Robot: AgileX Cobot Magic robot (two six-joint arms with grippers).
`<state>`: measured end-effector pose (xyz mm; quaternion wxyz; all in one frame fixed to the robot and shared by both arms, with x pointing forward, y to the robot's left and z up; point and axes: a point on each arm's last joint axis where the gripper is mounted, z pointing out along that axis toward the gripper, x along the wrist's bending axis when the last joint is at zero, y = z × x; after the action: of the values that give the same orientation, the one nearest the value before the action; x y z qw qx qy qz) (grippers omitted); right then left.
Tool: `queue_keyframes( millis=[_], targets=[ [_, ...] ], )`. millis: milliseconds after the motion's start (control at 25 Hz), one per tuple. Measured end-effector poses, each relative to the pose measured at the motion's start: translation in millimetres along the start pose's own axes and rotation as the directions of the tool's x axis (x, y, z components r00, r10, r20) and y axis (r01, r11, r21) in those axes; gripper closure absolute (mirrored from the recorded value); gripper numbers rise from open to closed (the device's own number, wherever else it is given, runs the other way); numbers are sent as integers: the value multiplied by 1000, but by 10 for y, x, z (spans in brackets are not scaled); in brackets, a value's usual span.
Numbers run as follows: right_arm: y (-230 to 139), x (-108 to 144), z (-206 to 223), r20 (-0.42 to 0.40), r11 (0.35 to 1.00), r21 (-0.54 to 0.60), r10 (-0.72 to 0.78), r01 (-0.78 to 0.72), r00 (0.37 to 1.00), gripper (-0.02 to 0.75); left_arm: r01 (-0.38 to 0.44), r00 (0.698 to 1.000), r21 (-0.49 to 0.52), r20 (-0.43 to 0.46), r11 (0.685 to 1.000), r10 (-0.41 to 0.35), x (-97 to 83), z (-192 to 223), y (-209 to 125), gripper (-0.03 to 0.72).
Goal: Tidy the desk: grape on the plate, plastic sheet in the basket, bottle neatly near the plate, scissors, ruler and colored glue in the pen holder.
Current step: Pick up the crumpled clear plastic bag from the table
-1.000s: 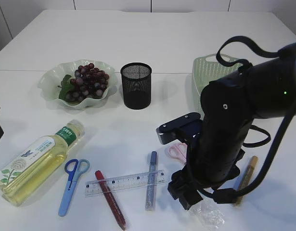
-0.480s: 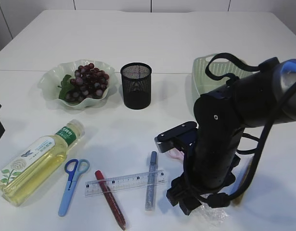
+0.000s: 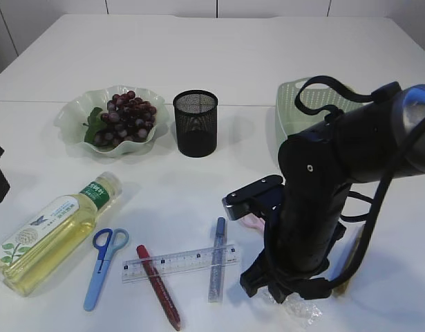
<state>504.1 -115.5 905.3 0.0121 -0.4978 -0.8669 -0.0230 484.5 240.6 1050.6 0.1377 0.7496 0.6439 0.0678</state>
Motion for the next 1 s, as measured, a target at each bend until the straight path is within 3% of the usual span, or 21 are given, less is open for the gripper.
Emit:
queue_keyframes(
  millis=[360, 600, 760, 1000],
  targets=[
    [-56, 8, -310, 0, 999, -40, -22, 22, 1000, 494, 7, 1000, 1, 11, 1000, -7, -10, 0, -1, 293],
    [40, -38, -856, 42, 981, -187, -52, 59, 998, 498, 7, 1000, -2, 11, 1000, -7, -10, 0, 2, 295],
    [252, -302, -1271, 53, 944, -331, 28, -9, 998, 498, 7, 1000, -4, 11, 1000, -7, -10, 0, 4, 295],
    [498, -993, -1806, 65, 842, -519, 214, -150, 975, 498, 7, 1000, -4, 11, 1000, -7, -10, 0, 4, 300]
  ],
)
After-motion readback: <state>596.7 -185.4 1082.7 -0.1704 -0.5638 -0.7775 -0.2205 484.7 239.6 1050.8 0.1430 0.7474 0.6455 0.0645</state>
